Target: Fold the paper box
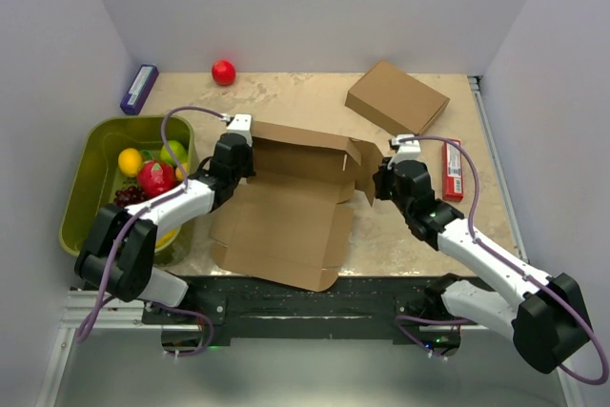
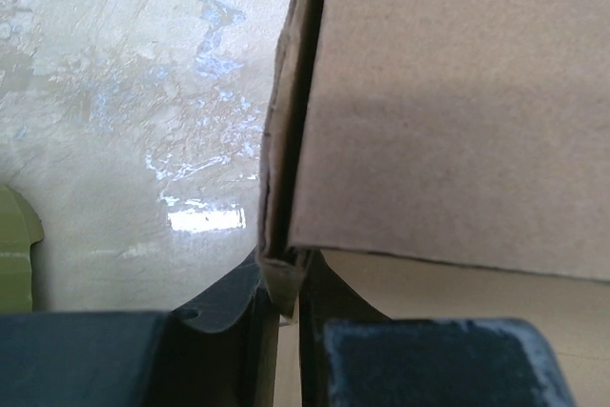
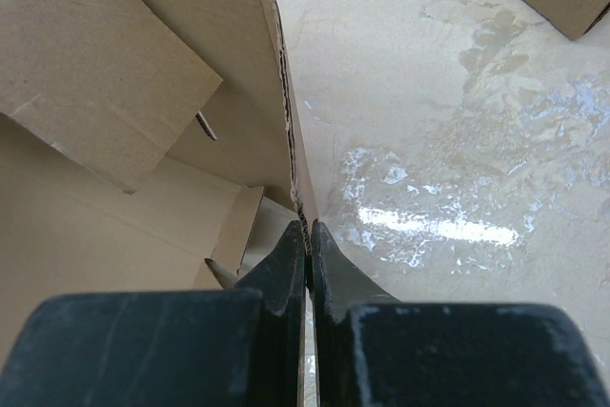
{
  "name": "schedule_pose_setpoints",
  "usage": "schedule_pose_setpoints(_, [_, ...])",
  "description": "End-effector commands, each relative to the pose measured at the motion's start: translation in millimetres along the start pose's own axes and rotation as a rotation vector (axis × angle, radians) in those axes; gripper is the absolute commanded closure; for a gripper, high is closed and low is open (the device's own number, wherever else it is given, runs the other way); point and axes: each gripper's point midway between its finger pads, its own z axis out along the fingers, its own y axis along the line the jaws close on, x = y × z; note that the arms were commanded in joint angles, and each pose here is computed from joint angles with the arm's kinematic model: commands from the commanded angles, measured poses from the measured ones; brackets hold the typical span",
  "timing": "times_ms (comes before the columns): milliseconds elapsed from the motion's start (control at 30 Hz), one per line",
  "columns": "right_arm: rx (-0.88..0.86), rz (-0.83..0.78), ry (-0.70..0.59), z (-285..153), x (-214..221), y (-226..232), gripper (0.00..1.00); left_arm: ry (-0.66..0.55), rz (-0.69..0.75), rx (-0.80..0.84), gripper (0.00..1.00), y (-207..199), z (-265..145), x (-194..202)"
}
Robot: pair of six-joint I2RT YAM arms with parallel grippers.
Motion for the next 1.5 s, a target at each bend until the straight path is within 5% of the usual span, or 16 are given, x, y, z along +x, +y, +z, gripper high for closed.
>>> schedule_pose_setpoints(0, [0.057,0.022,-0.052,-3.2,-14.6,-10.8,1.00,-0.093,-0.041,-0.097,1.00,17.6,3.6,-26.5])
schedule_pose_setpoints(133, [0.043,0.022,-0.045,-1.6,-13.8,-8.0,1.00,-0.109,-0.041,-0.022,0.98,5.4,1.4,-27.2])
schedule_pose_setpoints(200, [0.038,0.027,-0.042,-1.0,-13.7,-6.2,1.00,-0.125,-0.050,0.035,0.82,-3.4,-2.6,-31.8])
schedule_pose_setpoints(233, [0.034,0.027,-0.043,-1.1,-14.2,-5.5,1.00,-0.129,-0.052,0.049,0.64,-5.9,-4.7,-32.2])
schedule_pose_setpoints(333, [0.025,0.034,-0.041,-1.0,-15.8,-3.0,0.82,-0.169,-0.066,0.107,0.40,-13.3,-18.8,-46.0])
schedule_pose_setpoints(500, [0.016,0.048,-0.066,-4.3,-27.0,-0.2,0.46,-0.169,-0.103,0.249,0.22,-35.2,-41.1,-54.2])
schedule_pose_setpoints(600, [0.016,0.045,-0.061,-11.4,-29.2,-1.2,0.29,-0.118,-0.115,0.299,0.16,-42.0,-55.0,-49.4])
schedule_pose_setpoints(800, [-0.013,0.054,-0.100,-33.9,-49.3,1.9,0.19,-0.104,-0.111,0.309,0.05,-33.2,-92.3,-59.3])
schedule_pose_setpoints(1133, [-0.164,0.156,-0.163,-67.8,-98.8,33.7,0.18,-0.184,-0.043,0.484,0.02,-49.8,-127.0,-127.7])
schedule_pose_setpoints(1333, [-0.240,0.232,0.077,-45.9,-91.5,72.4,0.25,-0.129,-0.046,0.534,0.09,-36.3,-98.0,-132.0])
schedule_pose_setpoints(1467, [-0.318,0.299,0.112,-36.4,-83.8,89.9,0.26,-0.100,-0.067,0.599,0.14,-38.5,-86.9,-127.8])
